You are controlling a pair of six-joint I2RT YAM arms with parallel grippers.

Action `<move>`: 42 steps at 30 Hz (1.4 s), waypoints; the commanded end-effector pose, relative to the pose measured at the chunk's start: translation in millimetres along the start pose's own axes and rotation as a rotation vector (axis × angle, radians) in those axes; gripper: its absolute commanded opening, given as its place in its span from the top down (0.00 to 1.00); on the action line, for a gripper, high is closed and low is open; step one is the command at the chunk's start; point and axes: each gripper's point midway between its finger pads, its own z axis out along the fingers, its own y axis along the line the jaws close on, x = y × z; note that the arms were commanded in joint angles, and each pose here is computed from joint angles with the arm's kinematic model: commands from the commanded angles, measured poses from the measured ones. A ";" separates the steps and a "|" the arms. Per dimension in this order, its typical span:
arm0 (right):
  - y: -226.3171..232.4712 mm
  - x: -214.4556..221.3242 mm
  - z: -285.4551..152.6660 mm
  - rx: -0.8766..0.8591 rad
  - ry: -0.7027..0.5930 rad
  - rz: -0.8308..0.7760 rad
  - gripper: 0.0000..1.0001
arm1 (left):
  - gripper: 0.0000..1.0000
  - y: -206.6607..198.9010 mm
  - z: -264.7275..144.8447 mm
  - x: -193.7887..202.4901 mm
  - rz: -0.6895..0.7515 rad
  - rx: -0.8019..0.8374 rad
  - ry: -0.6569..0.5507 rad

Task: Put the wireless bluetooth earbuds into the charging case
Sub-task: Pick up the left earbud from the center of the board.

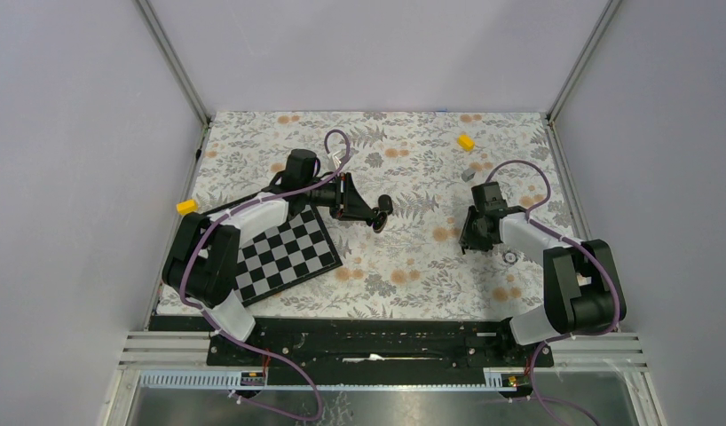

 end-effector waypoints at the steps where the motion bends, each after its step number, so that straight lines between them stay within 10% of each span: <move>1: -4.8 7.3 3.4 0.029 0.023 -0.032 0.63 | 1.00 -7.0 0.8 -4.9 0.056 0.021 -0.008; 27: 8.4 -5.0 -5.3 0.020 -0.021 -0.075 0.73 | 1.00 -10.3 4.5 -4.0 0.058 0.024 -0.001; 42: 72.5 -59.7 -93.9 -0.428 -0.442 -0.088 0.72 | 1.00 -16.3 16.3 -7.3 0.044 0.053 0.040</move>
